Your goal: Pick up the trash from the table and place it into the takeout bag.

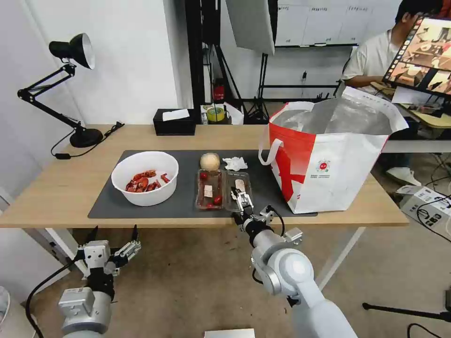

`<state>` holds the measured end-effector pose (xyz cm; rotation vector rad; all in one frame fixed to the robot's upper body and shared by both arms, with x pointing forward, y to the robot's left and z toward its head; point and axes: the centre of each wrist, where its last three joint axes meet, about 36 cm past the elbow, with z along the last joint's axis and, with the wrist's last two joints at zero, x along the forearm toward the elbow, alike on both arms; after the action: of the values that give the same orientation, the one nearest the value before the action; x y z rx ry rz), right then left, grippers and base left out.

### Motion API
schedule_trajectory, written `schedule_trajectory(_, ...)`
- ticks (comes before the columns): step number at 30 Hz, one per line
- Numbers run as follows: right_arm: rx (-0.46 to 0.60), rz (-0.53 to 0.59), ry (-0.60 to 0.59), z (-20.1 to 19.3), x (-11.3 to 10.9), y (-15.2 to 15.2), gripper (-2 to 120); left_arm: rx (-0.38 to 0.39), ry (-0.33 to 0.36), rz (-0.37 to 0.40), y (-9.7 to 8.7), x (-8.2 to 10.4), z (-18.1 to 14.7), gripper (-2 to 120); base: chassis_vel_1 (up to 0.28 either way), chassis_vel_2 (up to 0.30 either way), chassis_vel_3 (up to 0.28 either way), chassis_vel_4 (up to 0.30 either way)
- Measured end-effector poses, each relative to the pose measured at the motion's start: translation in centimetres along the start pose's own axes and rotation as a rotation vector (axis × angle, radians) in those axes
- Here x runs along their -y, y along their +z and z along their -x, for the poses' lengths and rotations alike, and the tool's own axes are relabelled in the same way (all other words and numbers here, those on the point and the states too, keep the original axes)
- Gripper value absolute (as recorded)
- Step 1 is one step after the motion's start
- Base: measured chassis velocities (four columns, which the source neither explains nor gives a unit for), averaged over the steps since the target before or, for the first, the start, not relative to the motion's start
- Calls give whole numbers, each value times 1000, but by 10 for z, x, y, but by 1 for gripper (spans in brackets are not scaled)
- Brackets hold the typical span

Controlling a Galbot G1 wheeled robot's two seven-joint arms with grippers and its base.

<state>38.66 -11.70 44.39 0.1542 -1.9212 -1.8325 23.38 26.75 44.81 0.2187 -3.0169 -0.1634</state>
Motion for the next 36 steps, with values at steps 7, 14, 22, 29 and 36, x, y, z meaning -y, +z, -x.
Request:
schedule_trajectory(7,-6,2,4,2,0,2,100,-3,-1,-2,1,0,-1,100,0,0,0,0)
schedule_trajectory(14,-7,1,16,6,-1,3,100,-8,-4,-2,1,0,-1,100,0,0,0,0)
schedule_trajectory(22,-8,-5,27,6,0,2,100,-8,-7,-2,1,1,-2,100,0,0,0,0)
schedule_trajectory(29,1,-11,35,6,-2,3,100,-11,-7,-1,1,3,-4,100,0,0,0,0)
schedule_trajectory(36,6,-18,45,4,-2,4,100,-13,-7,0,1,3,-5,100,0,0,0,0)
